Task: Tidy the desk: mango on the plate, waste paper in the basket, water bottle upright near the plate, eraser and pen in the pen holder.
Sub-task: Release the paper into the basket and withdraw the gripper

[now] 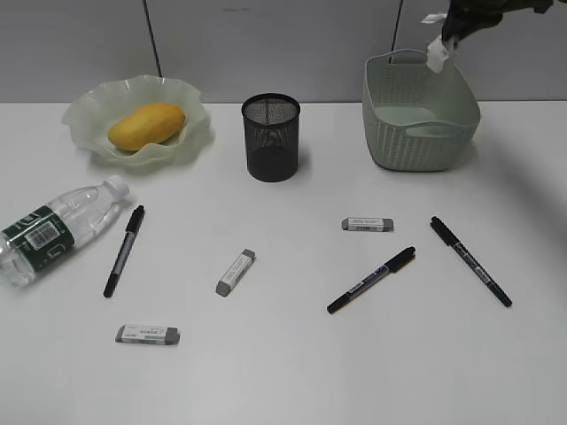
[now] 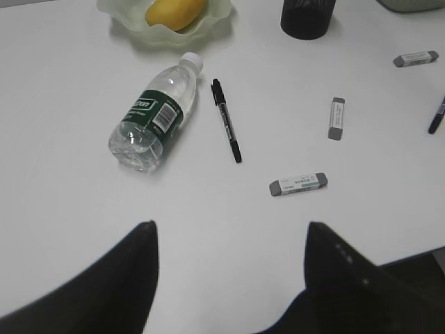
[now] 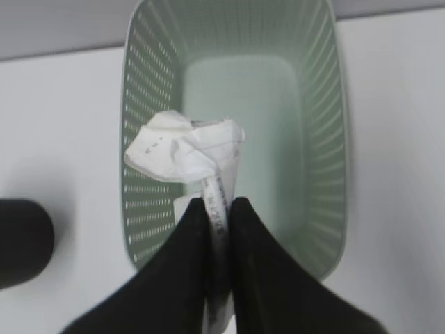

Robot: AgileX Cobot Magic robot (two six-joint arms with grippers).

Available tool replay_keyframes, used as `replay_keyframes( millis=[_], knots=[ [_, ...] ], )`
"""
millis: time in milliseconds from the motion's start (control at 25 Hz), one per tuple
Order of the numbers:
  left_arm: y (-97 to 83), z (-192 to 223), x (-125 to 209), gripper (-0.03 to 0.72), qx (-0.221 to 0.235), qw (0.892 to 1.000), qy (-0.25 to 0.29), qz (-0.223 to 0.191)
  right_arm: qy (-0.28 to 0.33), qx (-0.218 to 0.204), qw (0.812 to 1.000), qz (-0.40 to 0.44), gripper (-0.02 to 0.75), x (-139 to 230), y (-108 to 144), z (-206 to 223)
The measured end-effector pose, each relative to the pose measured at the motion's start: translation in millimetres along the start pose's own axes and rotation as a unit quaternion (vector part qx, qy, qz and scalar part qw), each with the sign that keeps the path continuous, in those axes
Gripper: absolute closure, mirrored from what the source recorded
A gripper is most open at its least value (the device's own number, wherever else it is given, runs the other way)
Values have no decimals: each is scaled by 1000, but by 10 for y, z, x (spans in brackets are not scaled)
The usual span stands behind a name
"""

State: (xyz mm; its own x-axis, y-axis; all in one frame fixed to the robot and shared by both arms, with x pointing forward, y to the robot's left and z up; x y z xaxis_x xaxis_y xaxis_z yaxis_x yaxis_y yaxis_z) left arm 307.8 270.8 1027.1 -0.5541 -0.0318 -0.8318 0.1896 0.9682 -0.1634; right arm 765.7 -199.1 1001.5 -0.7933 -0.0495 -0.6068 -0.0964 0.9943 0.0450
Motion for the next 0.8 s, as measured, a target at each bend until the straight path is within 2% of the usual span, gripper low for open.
replay_keyframes(
  millis=[160,280,360,560,640,800],
  knots=[
    [0,0,0,188,0,1000,0,0,-53,13,998,-14,652,-164,-64,38],
    [0,0,0,188,0,1000,0,0,-61,12,998,-16,604,-167,-60,179],
    [0,0,0,188,0,1000,0,0,-50,13,999,-16,523,-95,-64,333],
    [-1,0,0,188,0,1000,0,0,-31,12,999,-15,192,10,-64,514],
    [-1,0,0,188,0,1000,0,0,-31,12,999,-15,148,9,-64,509],
    [-1,0,0,188,0,1000,0,0,-17,14,999,-31,152,31,-68,430]
  ],
)
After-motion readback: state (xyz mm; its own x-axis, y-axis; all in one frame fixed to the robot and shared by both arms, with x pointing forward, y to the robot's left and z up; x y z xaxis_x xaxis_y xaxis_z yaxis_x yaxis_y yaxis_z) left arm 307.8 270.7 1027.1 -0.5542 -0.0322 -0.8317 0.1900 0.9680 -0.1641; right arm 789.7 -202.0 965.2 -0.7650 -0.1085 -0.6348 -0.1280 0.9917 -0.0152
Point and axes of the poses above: a point on each arm's last joint axis where the gripper is mounted, z pointing out along that axis toward the gripper, y along the wrist's bending axis when the last joint is at zero, x = y × z, the point moved 7 cm from there along z, pointing out along that axis toward the gripper, and after that the axes turned 9 degrees about -z, right-handed, at the moved point
